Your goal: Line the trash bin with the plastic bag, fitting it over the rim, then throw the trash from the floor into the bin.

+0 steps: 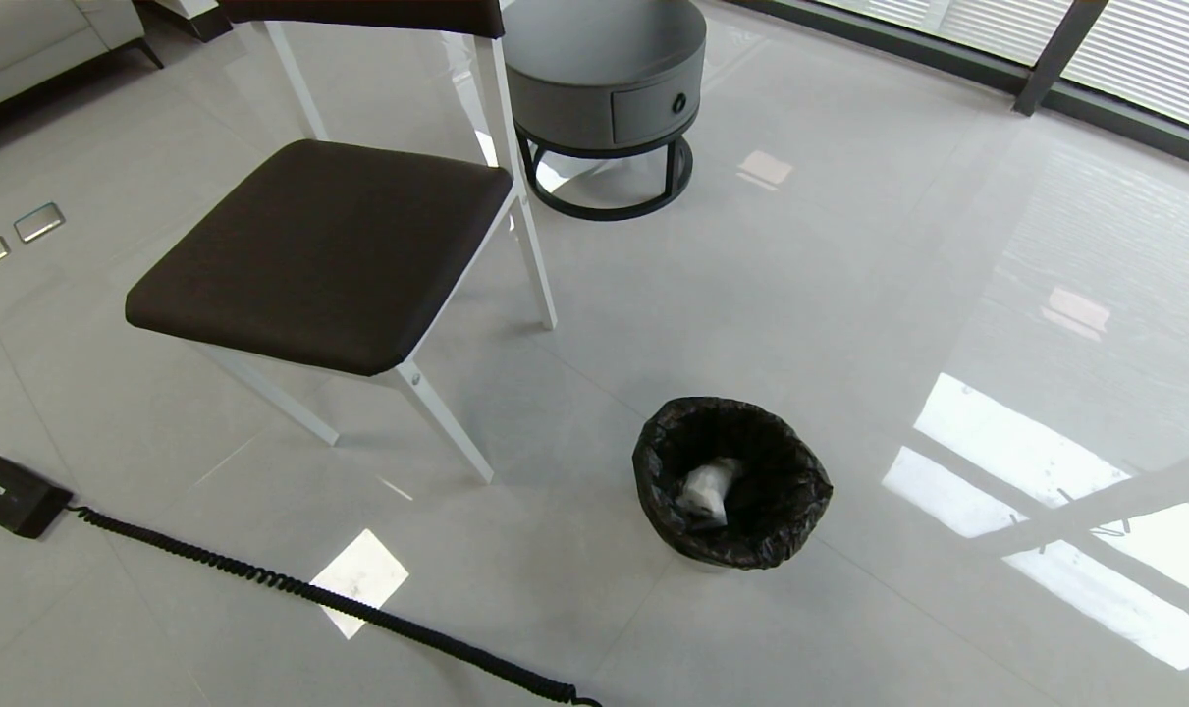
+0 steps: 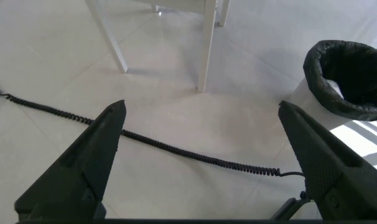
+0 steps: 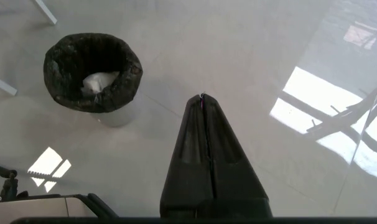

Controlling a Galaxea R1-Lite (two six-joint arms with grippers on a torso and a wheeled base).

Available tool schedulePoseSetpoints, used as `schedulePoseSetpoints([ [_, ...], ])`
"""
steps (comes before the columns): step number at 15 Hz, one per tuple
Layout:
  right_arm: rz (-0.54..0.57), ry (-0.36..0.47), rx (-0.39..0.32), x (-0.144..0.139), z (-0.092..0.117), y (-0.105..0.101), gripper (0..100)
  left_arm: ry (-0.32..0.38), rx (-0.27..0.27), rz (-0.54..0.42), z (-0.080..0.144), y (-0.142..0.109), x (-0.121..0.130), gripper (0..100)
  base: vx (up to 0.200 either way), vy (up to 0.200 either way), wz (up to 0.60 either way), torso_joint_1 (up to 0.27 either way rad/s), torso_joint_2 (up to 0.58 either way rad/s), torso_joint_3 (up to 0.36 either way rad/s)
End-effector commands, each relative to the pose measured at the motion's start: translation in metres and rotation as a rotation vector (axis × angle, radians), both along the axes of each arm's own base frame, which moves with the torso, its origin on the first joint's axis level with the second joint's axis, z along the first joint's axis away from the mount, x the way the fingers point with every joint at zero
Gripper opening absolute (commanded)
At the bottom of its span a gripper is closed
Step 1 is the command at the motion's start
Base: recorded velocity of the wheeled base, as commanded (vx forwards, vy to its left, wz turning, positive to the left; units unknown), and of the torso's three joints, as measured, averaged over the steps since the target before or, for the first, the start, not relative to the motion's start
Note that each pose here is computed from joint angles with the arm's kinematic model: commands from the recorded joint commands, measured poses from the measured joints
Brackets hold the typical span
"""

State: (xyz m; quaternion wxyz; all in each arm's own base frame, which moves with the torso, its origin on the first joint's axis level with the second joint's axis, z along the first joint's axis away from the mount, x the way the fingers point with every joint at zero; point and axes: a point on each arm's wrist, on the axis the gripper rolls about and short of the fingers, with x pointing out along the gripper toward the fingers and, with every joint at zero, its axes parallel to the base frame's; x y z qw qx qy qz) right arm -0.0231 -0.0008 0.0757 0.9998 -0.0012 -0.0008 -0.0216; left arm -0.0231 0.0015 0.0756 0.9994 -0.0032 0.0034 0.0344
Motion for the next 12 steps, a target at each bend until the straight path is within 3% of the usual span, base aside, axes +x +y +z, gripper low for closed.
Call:
schedulePoseSetpoints([
  [1,0.0,0.003,-0.001,0.0001,-0.0001,0.0,0,-0.001,0.0,0.0,0.0001,0.0,-0.0001,100,0.0,0.0,0.0,0.0,0.0,0.0],
  [12,-0.001,0.005,-0.002,0.0001,-0.0003,0.0,0,-0.001,0.0,0.0,0.0001,0.0,-0.0001,100,0.0,0.0,0.0,0.0,0.0,0.0],
])
